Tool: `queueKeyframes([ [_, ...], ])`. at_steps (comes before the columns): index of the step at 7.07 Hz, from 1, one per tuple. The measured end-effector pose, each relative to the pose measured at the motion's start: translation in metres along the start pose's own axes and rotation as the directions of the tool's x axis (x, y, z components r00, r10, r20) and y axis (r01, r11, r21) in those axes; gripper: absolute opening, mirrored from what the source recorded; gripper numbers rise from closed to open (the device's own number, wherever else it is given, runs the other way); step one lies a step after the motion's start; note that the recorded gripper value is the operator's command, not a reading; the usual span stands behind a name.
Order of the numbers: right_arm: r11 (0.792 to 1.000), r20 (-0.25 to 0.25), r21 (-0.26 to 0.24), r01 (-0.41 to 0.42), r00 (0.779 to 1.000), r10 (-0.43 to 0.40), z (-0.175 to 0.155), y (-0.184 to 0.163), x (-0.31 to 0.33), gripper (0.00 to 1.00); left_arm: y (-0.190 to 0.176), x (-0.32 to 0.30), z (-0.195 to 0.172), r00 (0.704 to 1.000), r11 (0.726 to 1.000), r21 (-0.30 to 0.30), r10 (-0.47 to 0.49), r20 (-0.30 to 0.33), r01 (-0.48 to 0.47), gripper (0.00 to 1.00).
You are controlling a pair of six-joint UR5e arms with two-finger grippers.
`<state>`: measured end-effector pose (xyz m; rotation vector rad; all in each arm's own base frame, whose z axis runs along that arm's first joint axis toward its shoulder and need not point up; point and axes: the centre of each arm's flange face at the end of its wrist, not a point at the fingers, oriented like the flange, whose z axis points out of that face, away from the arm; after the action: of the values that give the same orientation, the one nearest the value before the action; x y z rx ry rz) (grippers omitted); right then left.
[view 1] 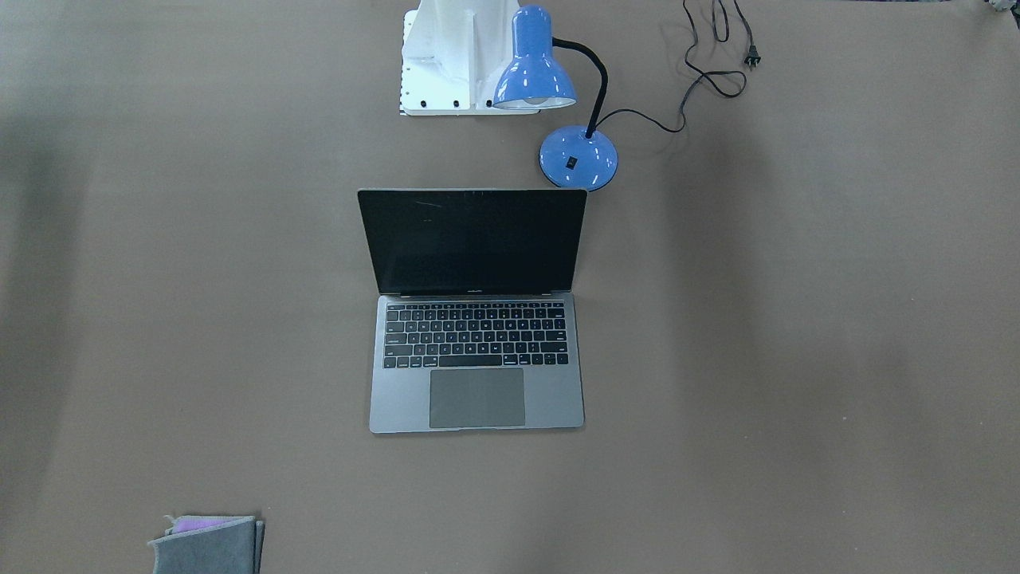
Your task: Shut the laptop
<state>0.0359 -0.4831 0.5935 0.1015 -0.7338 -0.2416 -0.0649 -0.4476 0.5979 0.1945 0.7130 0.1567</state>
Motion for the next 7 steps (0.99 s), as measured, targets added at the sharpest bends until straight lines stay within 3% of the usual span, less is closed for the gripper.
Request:
queueKeyframes([
  [7, 1.0, 0.055, -0.006, 0.023, 0.998, -0.023, 0.007, -0.005, -0.018, 1.0, 0.0, 0.001, 0.002, 1.0, 1.0, 0.01, 0.013, -0.006, -0.013, 0.98],
])
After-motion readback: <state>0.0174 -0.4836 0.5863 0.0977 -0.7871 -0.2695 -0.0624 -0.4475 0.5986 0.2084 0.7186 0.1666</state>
